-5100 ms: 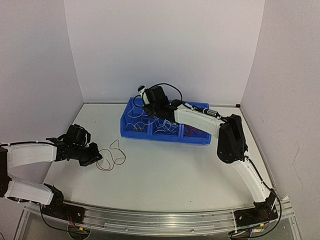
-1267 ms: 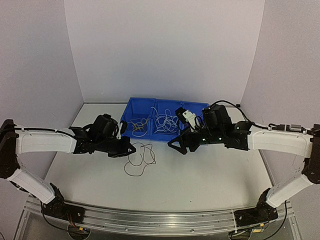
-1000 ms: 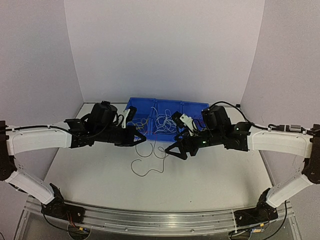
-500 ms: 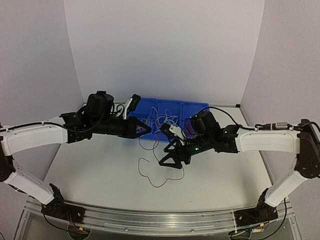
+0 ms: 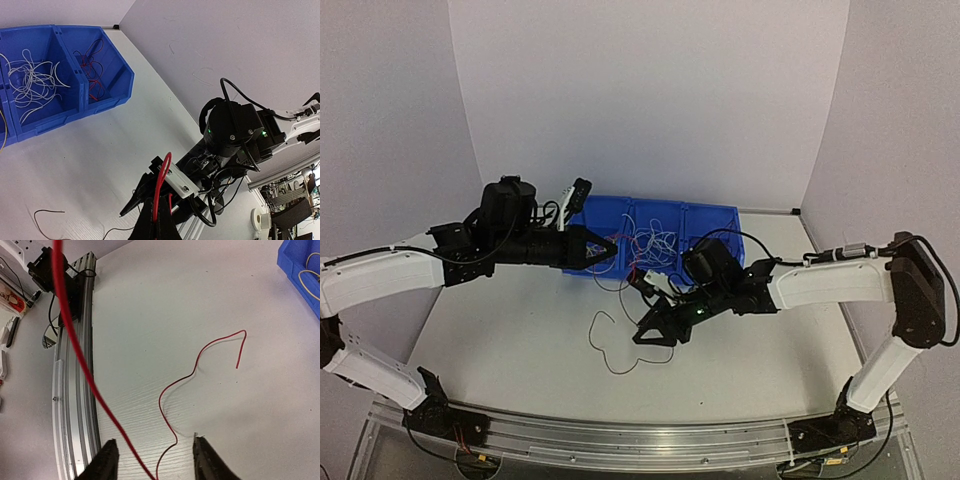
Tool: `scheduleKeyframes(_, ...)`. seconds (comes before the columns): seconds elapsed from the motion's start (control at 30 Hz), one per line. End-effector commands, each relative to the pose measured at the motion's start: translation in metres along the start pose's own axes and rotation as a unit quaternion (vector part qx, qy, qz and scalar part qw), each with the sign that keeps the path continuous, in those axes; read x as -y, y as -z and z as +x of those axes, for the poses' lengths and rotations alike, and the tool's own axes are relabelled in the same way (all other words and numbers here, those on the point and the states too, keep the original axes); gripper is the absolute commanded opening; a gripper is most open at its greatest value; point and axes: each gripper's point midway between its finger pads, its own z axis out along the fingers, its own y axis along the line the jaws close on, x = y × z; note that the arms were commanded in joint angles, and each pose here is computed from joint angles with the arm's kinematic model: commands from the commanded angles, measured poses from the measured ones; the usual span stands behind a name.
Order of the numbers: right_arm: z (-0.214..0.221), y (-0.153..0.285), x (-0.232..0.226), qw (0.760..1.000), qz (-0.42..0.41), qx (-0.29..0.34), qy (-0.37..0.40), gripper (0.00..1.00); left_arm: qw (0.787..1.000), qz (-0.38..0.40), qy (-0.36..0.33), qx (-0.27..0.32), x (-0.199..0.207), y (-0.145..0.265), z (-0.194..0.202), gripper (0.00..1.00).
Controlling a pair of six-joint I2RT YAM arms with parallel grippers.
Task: Untangle the cables
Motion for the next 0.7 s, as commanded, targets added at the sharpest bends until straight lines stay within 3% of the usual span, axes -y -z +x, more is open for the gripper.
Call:
scheduleKeyframes(0.0, -0.02, 0.008, 0.006, 0.999, 0.034, 0.027, -0.001, 0.11, 1.0, -0.008, -0.002, 0.022, 0.003, 0.01, -0.008, 0.0)
scheduleKeyframes(0.03, -0.023, 0.012, 0.01, 0.998, 0.05, 0.034, -0.005, 0.0, 1.0, -0.011, 0.0, 0.023, 0.001, 0.012, -0.007, 0.0)
scheduleKeyframes(0.2, -0.054, 0.05, 0.041, 0.977, 0.18, 0.095, -0.06, 0.0, 0.997, -0.067, 0.021, 0.029, -0.022, 0.022, 0.003, 0.04)
scheduleKeyframes(0.33, -0.09, 0.098, 0.04, 0.957, 0.238, 0.149, -0.069, 0.0, 0.989, -0.138, 0.054, 0.021, -0.058, 0.029, 0.027, 0.35)
scheduleKeyframes(0.43, -0.116, 0.132, 0.037, 0.943, 0.276, 0.177, -0.06, 0.0, 0.983, -0.17, 0.072, 0.021, -0.076, 0.034, 0.042, 0.81)
scheduleKeyframes(0.47, -0.124, 0.142, 0.038, 0.937, 0.292, 0.183, -0.055, 0.0, 0.981, -0.176, 0.075, 0.021, -0.08, 0.035, 0.045, 0.91)
scheduleKeyframes(0.53, -0.139, 0.159, 0.04, 0.926, 0.322, 0.193, -0.039, 0.0, 0.979, -0.184, 0.08, 0.023, -0.084, 0.038, 0.048, 0.99)
scheduleKeyframes(0.67, -0.169, 0.19, 0.051, 0.897, 0.394, 0.198, -0.009, 0.0, 0.979, -0.186, 0.079, 0.026, -0.085, 0.043, 0.05, 1.0)
